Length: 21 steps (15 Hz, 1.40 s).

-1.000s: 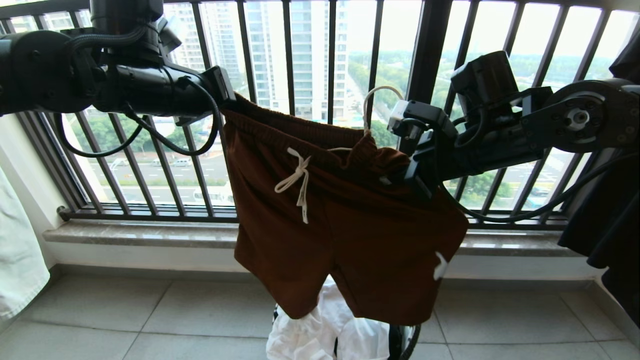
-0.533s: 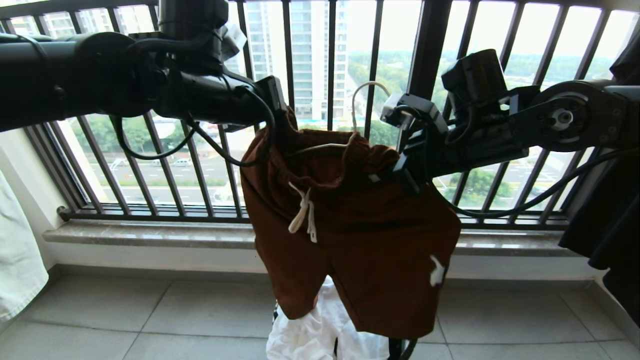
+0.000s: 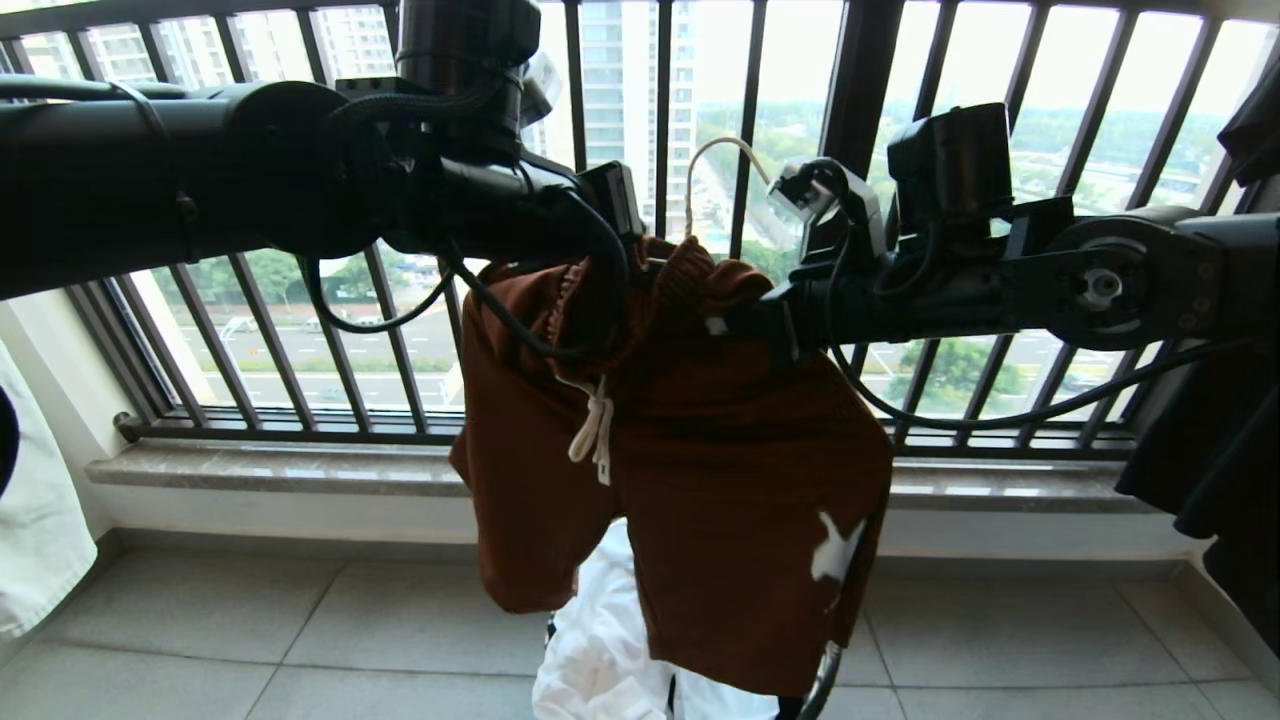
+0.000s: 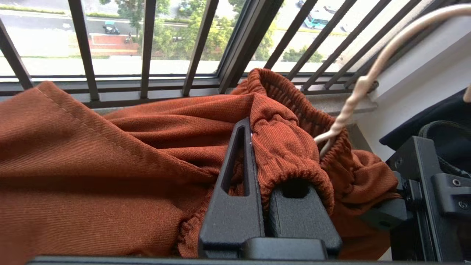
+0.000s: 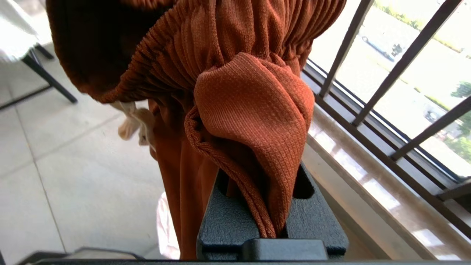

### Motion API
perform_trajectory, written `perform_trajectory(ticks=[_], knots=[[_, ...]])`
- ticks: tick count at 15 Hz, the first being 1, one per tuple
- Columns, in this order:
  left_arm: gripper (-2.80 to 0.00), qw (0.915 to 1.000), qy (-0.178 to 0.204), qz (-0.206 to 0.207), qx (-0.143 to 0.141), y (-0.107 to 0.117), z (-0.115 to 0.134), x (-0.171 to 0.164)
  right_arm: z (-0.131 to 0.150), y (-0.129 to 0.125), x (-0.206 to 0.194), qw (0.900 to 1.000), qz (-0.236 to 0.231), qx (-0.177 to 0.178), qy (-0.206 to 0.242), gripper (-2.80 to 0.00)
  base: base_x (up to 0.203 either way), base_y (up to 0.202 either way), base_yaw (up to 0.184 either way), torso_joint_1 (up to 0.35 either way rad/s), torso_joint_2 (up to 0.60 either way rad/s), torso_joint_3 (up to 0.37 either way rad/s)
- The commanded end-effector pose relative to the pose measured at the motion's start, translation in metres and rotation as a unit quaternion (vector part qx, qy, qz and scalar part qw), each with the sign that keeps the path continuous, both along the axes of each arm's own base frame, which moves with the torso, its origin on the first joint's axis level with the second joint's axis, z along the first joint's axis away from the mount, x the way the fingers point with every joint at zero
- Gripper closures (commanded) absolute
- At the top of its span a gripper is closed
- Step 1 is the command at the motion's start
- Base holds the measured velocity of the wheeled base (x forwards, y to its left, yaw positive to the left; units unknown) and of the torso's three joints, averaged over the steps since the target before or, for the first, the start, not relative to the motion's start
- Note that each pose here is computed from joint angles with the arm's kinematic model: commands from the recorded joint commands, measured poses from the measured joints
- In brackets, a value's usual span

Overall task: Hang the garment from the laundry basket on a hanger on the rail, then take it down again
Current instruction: Hang the clothes on the clothes rack

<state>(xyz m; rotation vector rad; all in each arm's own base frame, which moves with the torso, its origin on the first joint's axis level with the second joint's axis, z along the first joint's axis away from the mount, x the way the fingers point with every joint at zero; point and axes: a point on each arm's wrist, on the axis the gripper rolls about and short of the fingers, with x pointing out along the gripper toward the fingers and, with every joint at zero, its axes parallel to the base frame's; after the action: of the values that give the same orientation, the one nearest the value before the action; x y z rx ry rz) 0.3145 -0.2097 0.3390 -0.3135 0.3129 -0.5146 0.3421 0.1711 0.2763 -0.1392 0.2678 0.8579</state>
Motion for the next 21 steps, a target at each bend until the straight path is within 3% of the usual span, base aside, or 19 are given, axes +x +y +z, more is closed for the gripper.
perform_trajectory(ticks=[1,6,10,13,16,18,21], knots=[[0.00,1.0000,-0.004,-0.005,-0.004,-0.002,0.003,-0.004,-0.001,0.002,-0.004,0.999,-0.002,0.038,-0.001,0.00,0.000,0.000,0.000,0.000,0.00,0.000],[0.00,0.9972,-0.061,0.024,-0.036,0.009,0.026,-0.010,-0.024,0.003,-0.005,0.996,0.011,0.085,-0.024,0.00,0.000,0.000,0.000,0.000,0.00,0.000],[0.00,0.9958,-0.084,0.032,-0.020,0.015,0.031,-0.010,-0.027,-0.003,-0.019,0.995,0.031,0.090,-0.022,0.00,0.000,0.000,0.000,0.000,0.00,0.000],[0.00,0.9935,-0.096,0.060,0.012,0.016,0.028,-0.008,-0.029,-0.004,-0.022,0.991,0.044,0.110,-0.065,0.00,0.000,0.000,0.000,0.000,0.00,0.000],[0.00,0.9885,-0.118,0.085,0.041,0.019,0.029,-0.004,-0.025,-0.005,-0.028,0.989,0.067,0.116,-0.070,0.00,0.000,0.000,0.000,0.000,0.00,0.000],[0.00,0.9774,-0.152,0.135,0.058,0.024,0.033,0.002,-0.030,0.001,-0.030,0.987,0.081,0.119,-0.072,0.00,0.000,0.000,0.000,0.000,0.00,0.000],[0.00,0.9678,-0.172,0.161,0.089,0.031,0.038,0.001,-0.032,0.006,-0.032,0.985,0.089,0.125,-0.082,0.00,0.000,0.000,0.000,0.000,0.00,0.000]])
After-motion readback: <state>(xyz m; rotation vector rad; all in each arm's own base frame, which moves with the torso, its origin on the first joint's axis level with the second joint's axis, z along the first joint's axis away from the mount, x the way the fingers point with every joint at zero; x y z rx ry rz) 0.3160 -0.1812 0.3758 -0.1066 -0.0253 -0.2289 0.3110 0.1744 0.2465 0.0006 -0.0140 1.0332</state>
